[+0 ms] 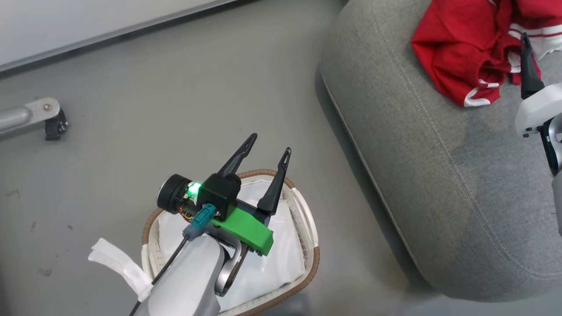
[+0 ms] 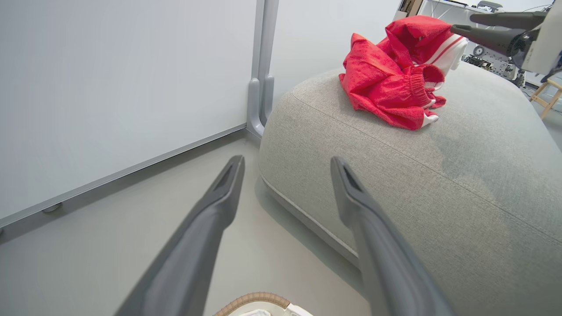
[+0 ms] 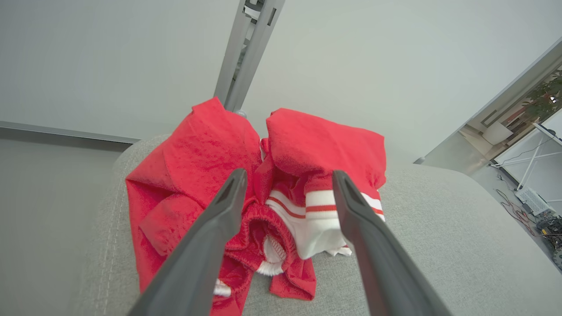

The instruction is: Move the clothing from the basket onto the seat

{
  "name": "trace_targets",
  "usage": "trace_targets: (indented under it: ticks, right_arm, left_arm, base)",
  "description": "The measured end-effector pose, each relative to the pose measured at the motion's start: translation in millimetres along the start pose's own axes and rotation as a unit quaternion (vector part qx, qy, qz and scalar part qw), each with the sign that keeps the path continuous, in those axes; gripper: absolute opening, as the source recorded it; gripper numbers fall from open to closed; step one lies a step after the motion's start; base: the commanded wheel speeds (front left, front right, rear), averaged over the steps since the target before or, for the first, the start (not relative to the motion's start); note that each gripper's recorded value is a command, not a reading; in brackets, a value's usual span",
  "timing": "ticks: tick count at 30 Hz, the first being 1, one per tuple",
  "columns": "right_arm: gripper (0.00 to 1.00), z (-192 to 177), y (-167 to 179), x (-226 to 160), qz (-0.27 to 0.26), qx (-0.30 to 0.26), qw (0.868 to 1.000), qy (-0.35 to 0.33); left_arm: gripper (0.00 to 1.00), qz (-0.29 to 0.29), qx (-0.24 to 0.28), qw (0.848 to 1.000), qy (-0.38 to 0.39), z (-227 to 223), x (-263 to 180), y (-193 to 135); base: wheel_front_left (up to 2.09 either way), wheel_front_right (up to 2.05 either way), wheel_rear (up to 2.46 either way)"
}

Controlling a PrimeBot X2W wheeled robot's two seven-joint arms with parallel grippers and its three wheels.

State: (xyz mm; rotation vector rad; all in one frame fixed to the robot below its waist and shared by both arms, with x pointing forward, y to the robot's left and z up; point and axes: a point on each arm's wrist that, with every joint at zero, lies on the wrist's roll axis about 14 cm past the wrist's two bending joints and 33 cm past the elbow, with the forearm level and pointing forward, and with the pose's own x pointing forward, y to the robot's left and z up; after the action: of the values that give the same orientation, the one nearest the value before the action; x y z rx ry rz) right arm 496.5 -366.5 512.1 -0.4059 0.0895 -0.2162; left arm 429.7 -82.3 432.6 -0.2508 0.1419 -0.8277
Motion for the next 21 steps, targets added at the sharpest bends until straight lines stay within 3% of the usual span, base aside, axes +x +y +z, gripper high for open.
trace_targets:
  ticks: [5,12,21]
  right_arm:
    - [1.00,30.4,4.5,-2.5,0.008,0.010,0.999,-0.037]
    - [1.00,56.6,34.1,-13.4,0.035,0.046,0.996,-0.074]
    - [1.00,74.5,105.5,-37.3,0.094,0.112,0.984,-0.102]
  left_arm:
    - [1.00,0.038,-0.002,0.999,-0.023,21.7,-11.2,9.0]
    - [1.00,0.140,-0.001,0.989,-0.049,45.2,-46.5,47.5]
    - [1.00,0.280,-0.005,0.957,-0.072,55.7,-124.7,100.0]
  base:
    - [0.00,0.00,0.00]
    - [0.00,0.00,0.00]
    - [0.00,0.00,0.00]
